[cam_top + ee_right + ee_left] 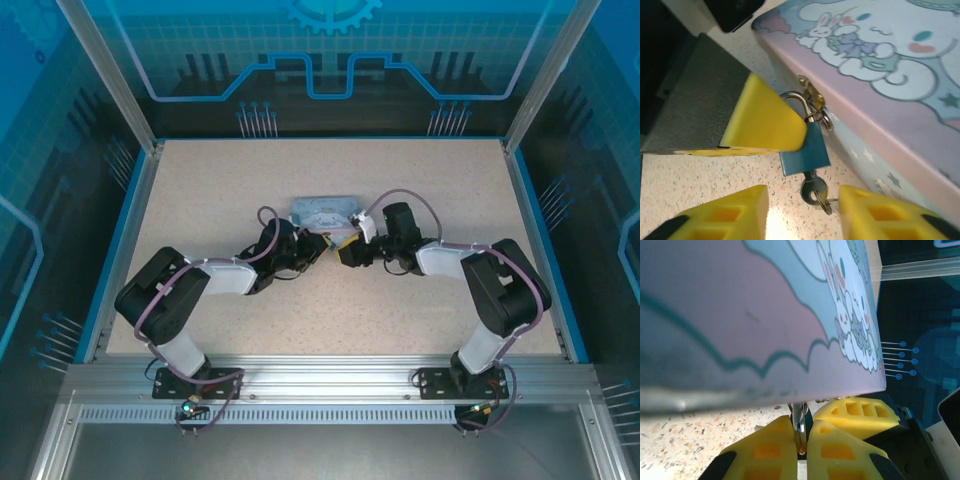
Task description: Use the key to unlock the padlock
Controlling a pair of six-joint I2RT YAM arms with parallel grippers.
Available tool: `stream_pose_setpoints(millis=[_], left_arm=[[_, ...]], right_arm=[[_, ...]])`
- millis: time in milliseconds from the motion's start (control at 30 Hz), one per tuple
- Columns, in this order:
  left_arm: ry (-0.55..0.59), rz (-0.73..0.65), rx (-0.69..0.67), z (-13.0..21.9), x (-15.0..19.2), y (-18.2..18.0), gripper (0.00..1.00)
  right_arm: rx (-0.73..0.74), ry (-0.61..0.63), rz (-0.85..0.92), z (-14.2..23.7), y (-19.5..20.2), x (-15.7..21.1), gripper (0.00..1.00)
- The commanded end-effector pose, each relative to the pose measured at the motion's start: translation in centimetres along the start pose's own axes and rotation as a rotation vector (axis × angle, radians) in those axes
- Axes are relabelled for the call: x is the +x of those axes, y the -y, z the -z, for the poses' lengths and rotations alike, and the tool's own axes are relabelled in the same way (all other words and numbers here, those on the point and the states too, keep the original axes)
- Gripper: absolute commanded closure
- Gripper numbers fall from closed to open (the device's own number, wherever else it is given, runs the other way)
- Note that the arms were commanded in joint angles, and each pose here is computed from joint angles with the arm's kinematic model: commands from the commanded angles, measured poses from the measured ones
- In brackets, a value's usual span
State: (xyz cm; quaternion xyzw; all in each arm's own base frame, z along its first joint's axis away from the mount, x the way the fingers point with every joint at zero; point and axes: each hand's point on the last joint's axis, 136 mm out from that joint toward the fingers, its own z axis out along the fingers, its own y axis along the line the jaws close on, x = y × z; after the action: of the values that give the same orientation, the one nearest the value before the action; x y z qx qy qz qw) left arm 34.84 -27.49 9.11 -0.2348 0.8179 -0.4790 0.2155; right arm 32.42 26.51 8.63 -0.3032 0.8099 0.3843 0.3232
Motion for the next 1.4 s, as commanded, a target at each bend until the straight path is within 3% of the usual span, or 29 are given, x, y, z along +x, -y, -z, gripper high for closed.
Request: stream_pose_setpoints(millis=[0, 267, 367, 433, 533, 700, 900, 1133, 1267, 1367], left_arm=[[-0.016, -0.015, 0.007, -0.3, 0.5, -0.3, 1.0], [-0.025, 0.036, -0.039, -1.5, 1.0, -3.4, 0.99], [-0.017, 0.031, -0.064, -1.4, 1.0, -4.2, 0.79], [-0.01, 0.021, -0.081, -1.1, 0.9, -4.5, 0.56], [0.001, 0.012, -0.09, -0.4, 0.9, -4.4, 0.42], [0.019, -0.02, -0.155, 2.1, 1.1, -5.1, 0.25], [0.064, -0.073, -0.218, 6.4, -0.4, -4.7, 0.15], [0.166, -0.111, -0.212, 9.7, -8.2, -3.2, 0.06], [0.155, -0.098, -0.158, 8.4, -11.6, -2.8, 0.04], [0.094, -0.101, -0.105, 5.9, -12.1, -1.9, 0.03]], right_arm=[[0.106, 0.016, 0.009, 1.6, 1.6, -0.1, 0.47], [0.219, 0.006, -0.073, 3.2, 3.0, 0.7, 0.36], [0.247, 0.011, -0.085, 3.5, 3.4, 0.7, 0.34], [0.272, 0.0, -0.095, 3.7, 3.8, 0.7, 0.32], [0.299, -0.004, -0.114, 4.0, 4.2, 0.4, 0.3], [0.345, 0.003, -0.15, 4.8, 4.7, -0.1, 0.23], [0.357, 0.013, -0.217, 4.9, 4.9, -0.7, 0.13], [0.326, 0.0, -0.376, 3.1, 5.8, -1.6, 0.04], [0.313, 0.0, -0.442, 2.2, 6.4, -2.9, 0.03], [0.284, -0.008, -0.491, 1.5, 6.6, -3.5, 0.01]])
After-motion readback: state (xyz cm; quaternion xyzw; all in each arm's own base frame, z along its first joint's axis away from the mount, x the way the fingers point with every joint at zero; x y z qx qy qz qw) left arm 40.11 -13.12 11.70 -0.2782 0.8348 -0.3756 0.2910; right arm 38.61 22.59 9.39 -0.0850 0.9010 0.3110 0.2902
